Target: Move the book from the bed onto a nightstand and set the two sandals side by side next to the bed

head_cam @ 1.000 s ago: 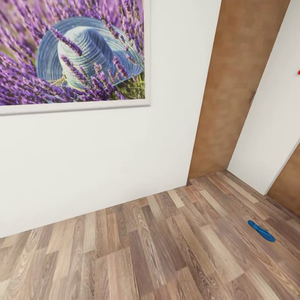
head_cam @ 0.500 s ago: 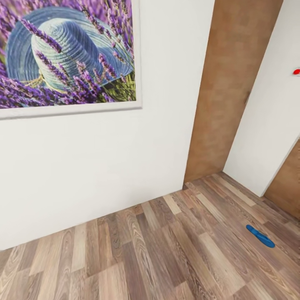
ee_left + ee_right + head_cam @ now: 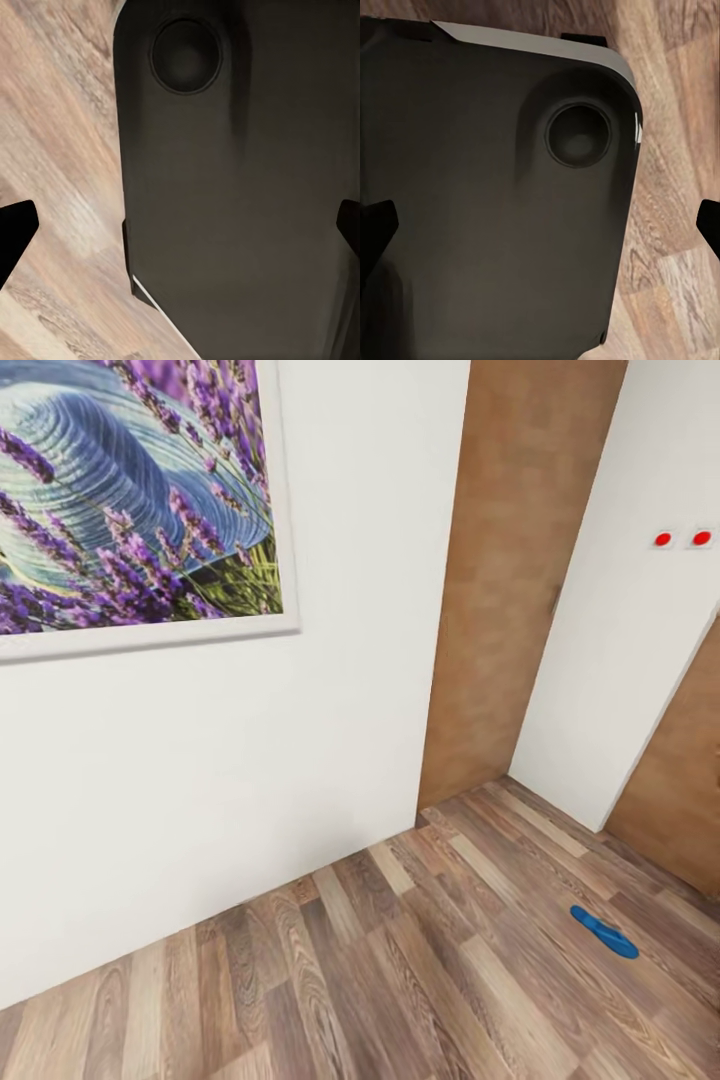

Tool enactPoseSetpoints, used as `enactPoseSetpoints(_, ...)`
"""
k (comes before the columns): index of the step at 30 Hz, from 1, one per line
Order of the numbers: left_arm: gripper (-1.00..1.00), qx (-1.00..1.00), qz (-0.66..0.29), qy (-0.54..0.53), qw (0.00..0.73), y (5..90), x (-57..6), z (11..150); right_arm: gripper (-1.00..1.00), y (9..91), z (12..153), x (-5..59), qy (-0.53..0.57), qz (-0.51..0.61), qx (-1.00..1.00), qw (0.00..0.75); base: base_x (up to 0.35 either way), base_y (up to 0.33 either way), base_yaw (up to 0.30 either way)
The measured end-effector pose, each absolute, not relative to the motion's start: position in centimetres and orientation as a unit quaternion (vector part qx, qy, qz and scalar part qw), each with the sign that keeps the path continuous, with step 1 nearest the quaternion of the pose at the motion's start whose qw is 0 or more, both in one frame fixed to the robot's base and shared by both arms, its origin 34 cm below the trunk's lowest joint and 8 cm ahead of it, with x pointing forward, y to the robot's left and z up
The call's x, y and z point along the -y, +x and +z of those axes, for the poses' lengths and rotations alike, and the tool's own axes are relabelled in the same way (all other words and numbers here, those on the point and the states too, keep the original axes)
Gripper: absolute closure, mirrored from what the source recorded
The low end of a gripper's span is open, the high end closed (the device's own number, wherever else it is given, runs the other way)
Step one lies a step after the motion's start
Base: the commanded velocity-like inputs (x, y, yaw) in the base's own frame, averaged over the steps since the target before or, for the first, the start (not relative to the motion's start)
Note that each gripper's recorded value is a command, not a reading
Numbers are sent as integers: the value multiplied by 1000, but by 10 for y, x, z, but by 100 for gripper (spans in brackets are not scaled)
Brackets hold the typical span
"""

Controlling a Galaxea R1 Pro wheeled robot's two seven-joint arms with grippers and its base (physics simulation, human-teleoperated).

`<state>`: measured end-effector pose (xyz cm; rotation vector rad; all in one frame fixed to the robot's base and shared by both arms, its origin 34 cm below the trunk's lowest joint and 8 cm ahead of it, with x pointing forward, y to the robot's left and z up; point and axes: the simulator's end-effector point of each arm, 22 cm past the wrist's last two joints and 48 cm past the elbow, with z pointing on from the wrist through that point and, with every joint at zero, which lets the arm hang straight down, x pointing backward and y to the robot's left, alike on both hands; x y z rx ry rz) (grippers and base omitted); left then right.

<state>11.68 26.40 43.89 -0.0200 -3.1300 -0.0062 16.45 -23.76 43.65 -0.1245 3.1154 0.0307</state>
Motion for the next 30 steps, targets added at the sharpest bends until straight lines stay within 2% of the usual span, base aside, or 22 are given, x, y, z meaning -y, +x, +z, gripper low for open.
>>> enactPoseSetpoints(13,-100,1000,-2,-7,-2,123,-263,439,-100,171,437,238,-40,9,-999,20,243,0,-183)
enactPoseSetpoints(30,-100,1000,-2,-7,-4,125,-264,439,-100,172,437,238,-40,9,-999,22,229,0,-90)
